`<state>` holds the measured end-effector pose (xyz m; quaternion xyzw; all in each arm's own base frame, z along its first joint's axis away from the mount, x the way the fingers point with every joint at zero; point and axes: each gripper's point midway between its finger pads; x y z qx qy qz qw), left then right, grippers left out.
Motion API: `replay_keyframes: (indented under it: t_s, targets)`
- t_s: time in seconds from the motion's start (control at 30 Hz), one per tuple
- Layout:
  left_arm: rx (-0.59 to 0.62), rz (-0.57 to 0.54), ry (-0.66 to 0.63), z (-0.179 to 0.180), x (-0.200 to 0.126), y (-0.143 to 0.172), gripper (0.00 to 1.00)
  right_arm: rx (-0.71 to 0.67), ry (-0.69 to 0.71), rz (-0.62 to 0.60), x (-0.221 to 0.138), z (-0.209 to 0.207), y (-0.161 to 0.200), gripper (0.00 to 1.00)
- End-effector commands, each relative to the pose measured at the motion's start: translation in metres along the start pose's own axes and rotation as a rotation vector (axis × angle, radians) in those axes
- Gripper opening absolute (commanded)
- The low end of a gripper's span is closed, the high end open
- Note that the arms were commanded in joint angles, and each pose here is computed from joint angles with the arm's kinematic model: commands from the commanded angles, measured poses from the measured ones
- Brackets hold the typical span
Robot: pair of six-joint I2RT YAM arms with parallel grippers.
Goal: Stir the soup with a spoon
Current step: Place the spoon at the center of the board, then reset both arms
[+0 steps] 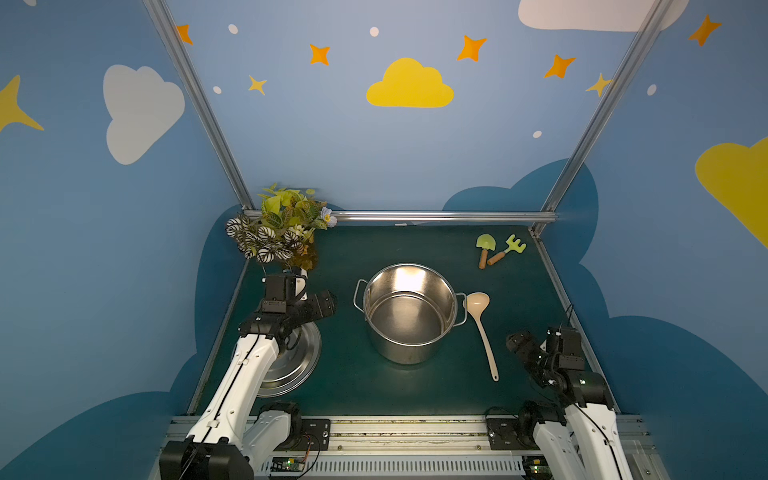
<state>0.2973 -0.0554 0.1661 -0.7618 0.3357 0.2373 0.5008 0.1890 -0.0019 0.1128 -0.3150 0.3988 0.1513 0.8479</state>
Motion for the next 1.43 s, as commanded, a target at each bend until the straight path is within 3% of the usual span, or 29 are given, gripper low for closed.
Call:
replay_keyframes:
  t_s: [0.0, 0.17, 0.3, 0.43, 0.53, 0.7, 0.77, 0.87, 1.03, 1.4]
  targets:
    - [0.11, -0.105, -0.048, 0.009, 0.002, -0.02, 1.0, -0.097, -0.005, -0.261, -0.016, 0.014, -0.053, 0.98]
    - [0.305, -0.247, -0.122, 0.028, 0.024, -0.03, 1.0, -0.302, -0.059, -0.537, -0.014, 0.051, -0.103, 0.98]
    - [0.436, -0.445, -0.108, 0.031, 0.04, -0.036, 1.0, -0.419, -0.032, -0.566, 0.023, 0.068, -0.114, 0.98]
    - [0.469, -0.411, -0.118, 0.042, 0.072, -0.027, 1.0, -0.509, 0.036, -0.497, 0.075, 0.075, -0.11, 0.98]
    - [0.505, -0.506, -0.08, 0.037, 0.082, -0.035, 1.0, -0.553, 0.027, -0.518, 0.099, 0.079, -0.108, 0.98]
    - [0.552, -0.507, -0.023, 0.036, 0.109, -0.026, 1.0, -0.695, 0.011, -0.513, 0.122, 0.099, -0.113, 0.98]
    - [0.544, -0.408, -0.033, 0.039, 0.115, -0.021, 1.0, -0.673, -0.006, -0.513, 0.138, 0.093, -0.11, 0.98]
    - [0.562, -0.452, -0.022, 0.035, 0.117, -0.025, 1.0, -0.717, -0.082, -0.573, 0.142, 0.096, -0.108, 0.98]
    - [0.572, -0.451, -0.029, 0.034, 0.116, -0.024, 1.0, -0.679, -0.024, -0.469, 0.144, 0.089, -0.106, 0.98]
    - [0.562, -0.451, -0.029, 0.036, 0.116, -0.024, 1.0, -0.708, -0.039, -0.454, 0.145, 0.095, -0.102, 0.98]
Point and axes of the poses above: each gripper's point midway between its finger pads, its own x axis out along the fingers, its own z axis along the line the jaws close on, y = z × x, and after that the axes turned 3 degrees about x, right-handed
